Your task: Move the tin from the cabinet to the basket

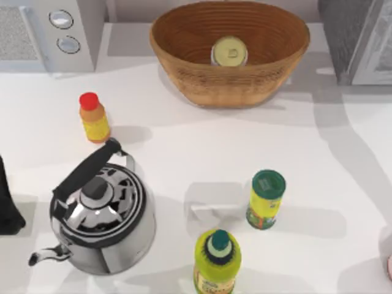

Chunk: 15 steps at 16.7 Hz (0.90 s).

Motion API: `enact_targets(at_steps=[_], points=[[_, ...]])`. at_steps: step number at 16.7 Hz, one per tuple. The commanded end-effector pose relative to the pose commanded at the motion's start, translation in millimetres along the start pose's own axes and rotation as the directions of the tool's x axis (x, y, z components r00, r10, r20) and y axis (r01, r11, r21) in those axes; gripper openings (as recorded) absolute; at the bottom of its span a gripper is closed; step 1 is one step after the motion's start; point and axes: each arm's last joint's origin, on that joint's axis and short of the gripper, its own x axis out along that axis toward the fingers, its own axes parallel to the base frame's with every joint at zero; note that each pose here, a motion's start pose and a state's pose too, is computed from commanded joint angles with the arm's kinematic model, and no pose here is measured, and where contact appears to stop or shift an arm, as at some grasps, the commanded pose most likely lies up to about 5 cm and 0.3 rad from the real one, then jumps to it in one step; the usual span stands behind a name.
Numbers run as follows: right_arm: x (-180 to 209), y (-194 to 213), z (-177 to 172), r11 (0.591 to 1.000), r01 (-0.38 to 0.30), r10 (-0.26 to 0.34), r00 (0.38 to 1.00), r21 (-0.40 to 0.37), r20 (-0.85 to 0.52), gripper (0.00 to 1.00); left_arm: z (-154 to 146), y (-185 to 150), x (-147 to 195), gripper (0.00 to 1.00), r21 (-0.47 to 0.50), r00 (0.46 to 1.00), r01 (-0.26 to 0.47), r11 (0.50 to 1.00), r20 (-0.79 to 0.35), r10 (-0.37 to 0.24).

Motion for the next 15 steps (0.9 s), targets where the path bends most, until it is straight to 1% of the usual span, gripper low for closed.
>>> enact_targets(at_steps=[1, 3, 9, 12, 13, 15], points=[[-7.3, -9.9, 6.3, 0.999, 0.041, -0.041, 0.999, -0.002, 0.021, 1.00, 0.0, 0.0, 0.0, 1.00, 0.000, 1.000, 0.000, 1.000, 0.000, 0.000], [-2.6, -9.6, 7.2, 0.999, 0.039, -0.039, 0.999, -0.001, 0.023, 1.00, 0.0, 0.0, 0.0, 1.00, 0.000, 1.000, 0.000, 1.000, 0.000, 0.000], [40.9, -10.3, 6.6, 0.999, 0.041, -0.041, 0.999, -0.002, 0.021, 1.00, 0.0, 0.0, 0.0, 1.00, 0.000, 1.000, 0.000, 1.000, 0.000, 0.000], [42.7, -10.4, 6.4, 0.999, 0.041, -0.041, 0.999, -0.002, 0.021, 1.00, 0.0, 0.0, 0.0, 1.00, 0.000, 1.000, 0.000, 1.000, 0.000, 0.000], [35.1, -10.6, 8.4, 0.999, 0.036, -0.036, 0.999, -0.001, 0.029, 1.00, 0.0, 0.0, 0.0, 1.00, 0.000, 1.000, 0.000, 1.000, 0.000, 0.000], [33.8, -11.4, 7.6, 0.999, 0.034, -0.034, 0.999, 0.000, 0.029, 1.00, 0.0, 0.0, 0.0, 1.00, 0.000, 1.000, 0.000, 1.000, 0.000, 0.000]])
